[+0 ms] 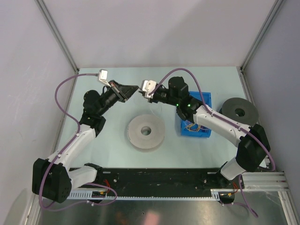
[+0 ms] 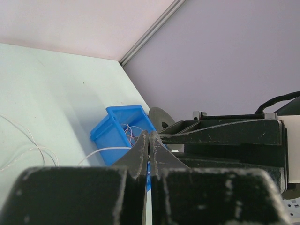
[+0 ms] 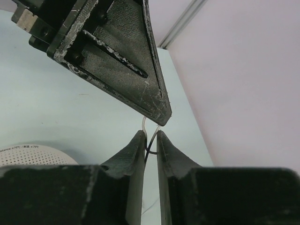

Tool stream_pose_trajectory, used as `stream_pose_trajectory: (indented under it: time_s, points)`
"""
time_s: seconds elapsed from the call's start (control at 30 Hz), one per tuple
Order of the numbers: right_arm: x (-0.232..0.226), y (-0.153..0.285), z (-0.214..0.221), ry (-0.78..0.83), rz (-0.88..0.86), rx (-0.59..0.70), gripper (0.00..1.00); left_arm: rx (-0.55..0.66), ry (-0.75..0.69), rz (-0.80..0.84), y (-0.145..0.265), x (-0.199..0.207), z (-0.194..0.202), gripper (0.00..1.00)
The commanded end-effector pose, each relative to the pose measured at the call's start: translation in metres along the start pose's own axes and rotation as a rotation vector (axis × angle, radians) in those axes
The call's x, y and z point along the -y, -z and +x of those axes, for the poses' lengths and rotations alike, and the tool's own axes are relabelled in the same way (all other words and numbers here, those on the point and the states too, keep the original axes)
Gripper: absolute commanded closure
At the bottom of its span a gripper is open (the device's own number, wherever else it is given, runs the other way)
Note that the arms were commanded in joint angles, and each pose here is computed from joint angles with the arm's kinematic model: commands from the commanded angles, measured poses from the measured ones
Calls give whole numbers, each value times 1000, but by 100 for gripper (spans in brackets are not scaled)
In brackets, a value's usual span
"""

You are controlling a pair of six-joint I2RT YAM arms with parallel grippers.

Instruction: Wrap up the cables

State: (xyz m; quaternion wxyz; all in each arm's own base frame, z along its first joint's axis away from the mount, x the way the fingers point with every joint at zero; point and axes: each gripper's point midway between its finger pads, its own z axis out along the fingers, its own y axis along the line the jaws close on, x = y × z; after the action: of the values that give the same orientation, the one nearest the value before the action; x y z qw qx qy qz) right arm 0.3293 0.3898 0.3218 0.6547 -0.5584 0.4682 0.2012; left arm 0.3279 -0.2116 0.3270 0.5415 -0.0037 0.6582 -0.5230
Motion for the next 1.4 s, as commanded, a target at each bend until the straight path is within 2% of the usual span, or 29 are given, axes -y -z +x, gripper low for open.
stream_pose_trajectory:
  time_s: [0.0,0.23,0.5,0.57,0.63,0.7,0.77,0.87,0.97,1.17,1.37]
  points:
    - [11,1,-8,28,27,28,85,27,-15,38,2,16,-10,100]
    - [14,4,-1,28,21,12,99,22,-12,43,2,17,-9,100]
    - [20,15,10,7,9,-21,100,28,-18,38,6,12,-14,99]
    - [24,19,13,2,12,-27,100,31,-21,34,9,9,-18,84]
    - [29,24,14,-2,18,-30,100,21,-14,28,15,4,-18,57]
    - [34,30,15,-5,22,-32,100,-17,-24,-8,23,-8,-14,40]
    - [40,38,17,-14,28,-39,100,-84,-35,-86,35,-31,-5,33]
    - [57,51,22,-36,60,-50,100,-264,-71,-176,55,-66,27,24]
    - [81,69,29,-48,120,-62,100,-430,-17,-210,78,-94,70,14]
    - [118,106,36,-53,222,-96,100,-611,134,-219,100,-127,131,12]
    - [157,139,35,-44,346,-93,100,-727,232,-239,106,-152,169,20]
